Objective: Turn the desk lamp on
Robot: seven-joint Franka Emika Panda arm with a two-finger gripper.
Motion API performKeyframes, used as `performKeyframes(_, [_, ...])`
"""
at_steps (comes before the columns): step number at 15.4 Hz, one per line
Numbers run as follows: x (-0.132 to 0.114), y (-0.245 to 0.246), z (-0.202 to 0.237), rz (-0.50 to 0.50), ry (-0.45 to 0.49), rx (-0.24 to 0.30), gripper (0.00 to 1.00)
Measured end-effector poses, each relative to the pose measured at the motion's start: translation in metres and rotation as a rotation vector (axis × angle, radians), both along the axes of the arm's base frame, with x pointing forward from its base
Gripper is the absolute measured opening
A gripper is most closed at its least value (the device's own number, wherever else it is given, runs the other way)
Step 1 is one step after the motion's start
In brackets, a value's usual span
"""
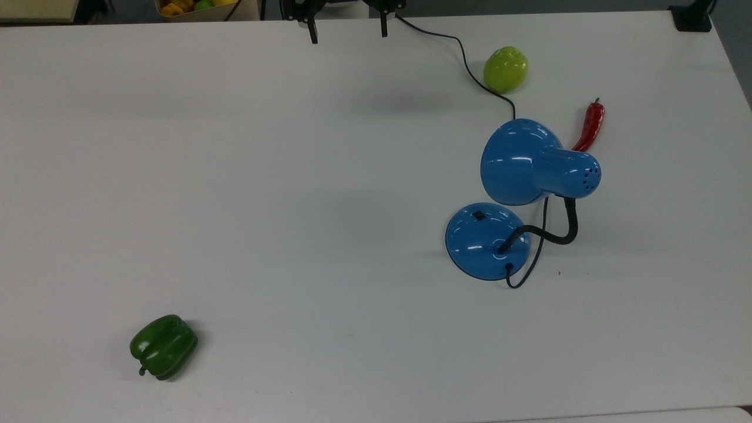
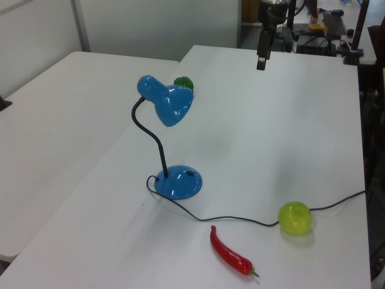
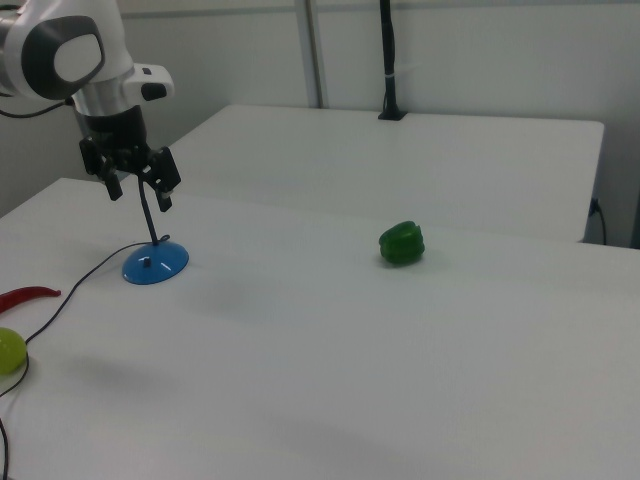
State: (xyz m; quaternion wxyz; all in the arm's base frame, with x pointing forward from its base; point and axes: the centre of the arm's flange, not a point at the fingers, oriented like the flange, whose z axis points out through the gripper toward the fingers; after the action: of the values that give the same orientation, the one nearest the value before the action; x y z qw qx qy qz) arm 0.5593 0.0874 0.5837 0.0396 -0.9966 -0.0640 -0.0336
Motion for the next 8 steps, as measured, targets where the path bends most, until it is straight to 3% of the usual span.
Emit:
performKeyframes(5, [0.0000,0.0000,-0.0001,0.000,0.000,0.000,1.00])
performKeyframes(8, [0.0001,0.0000,-0.0006,0.000,0.001,0.000,0.93])
